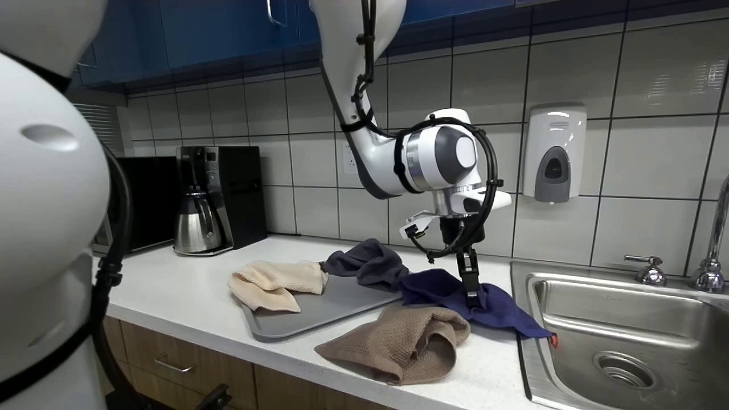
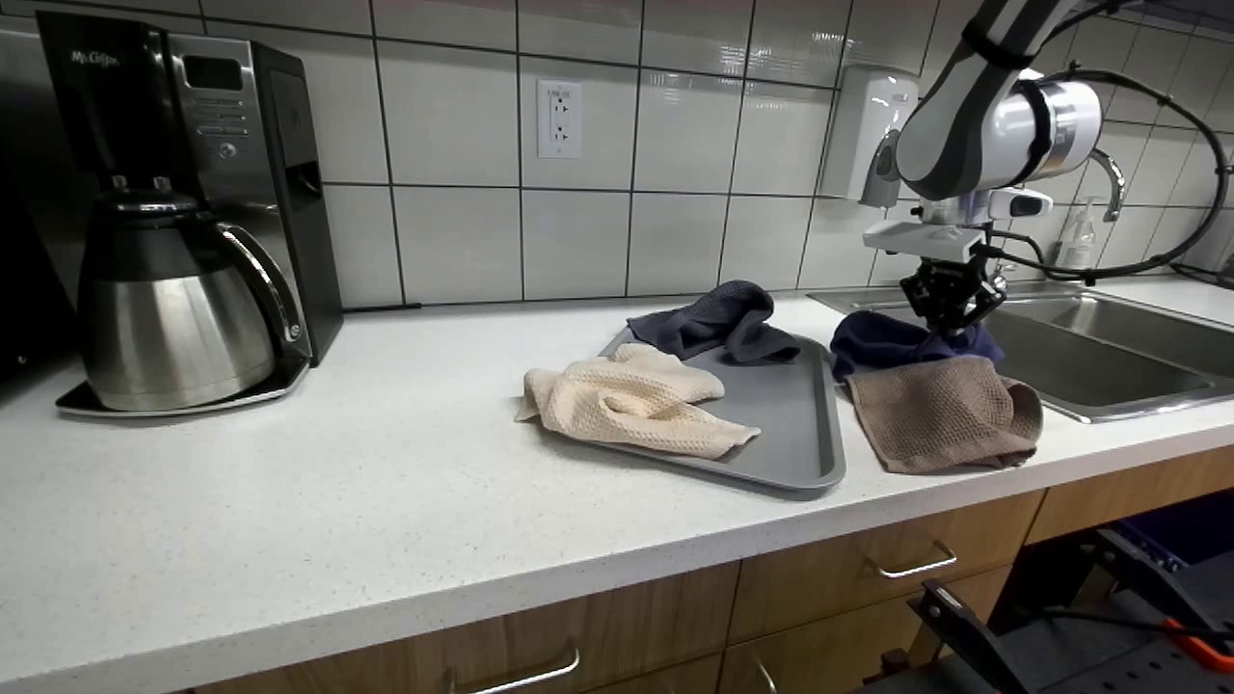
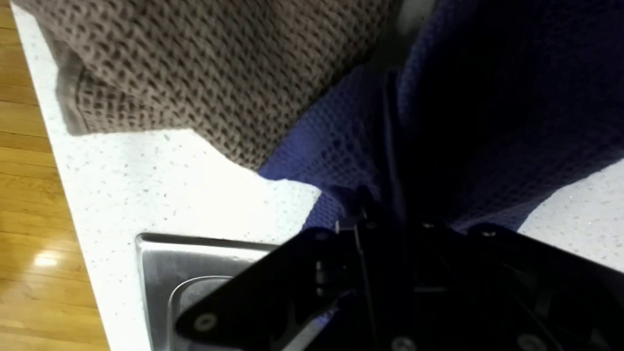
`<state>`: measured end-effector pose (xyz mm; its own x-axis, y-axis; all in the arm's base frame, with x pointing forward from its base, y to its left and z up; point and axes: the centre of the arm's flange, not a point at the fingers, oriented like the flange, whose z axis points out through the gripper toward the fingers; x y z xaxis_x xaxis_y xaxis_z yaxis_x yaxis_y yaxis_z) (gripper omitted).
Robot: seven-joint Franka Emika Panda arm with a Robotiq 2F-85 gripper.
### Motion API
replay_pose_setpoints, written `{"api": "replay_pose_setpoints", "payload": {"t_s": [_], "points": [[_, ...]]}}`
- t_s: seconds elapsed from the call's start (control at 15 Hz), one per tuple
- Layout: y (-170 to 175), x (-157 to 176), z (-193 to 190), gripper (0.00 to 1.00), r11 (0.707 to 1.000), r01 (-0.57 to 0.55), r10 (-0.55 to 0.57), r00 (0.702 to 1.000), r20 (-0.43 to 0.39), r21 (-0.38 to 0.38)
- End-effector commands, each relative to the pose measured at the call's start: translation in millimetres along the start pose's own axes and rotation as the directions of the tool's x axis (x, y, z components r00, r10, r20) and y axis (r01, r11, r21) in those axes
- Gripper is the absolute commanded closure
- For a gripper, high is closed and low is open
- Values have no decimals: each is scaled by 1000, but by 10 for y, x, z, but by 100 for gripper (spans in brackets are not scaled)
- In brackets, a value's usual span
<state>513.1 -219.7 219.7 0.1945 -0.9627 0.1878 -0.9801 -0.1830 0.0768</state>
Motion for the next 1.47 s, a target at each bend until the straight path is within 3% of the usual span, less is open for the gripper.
{"api": "replay_pose_setpoints", "payload": {"t_s": [0.0, 0.13, 0.67, 1.4], "points": [[15, 44, -34, 67, 1000, 13, -13, 1000, 7, 9], [20, 34, -89, 60, 1000, 16, -16, 1000, 3, 14], [0, -127, -549, 1, 996, 65, -64, 998, -24, 67], [-91, -811, -1296, 0, 958, 252, -247, 968, -49, 136]]}}
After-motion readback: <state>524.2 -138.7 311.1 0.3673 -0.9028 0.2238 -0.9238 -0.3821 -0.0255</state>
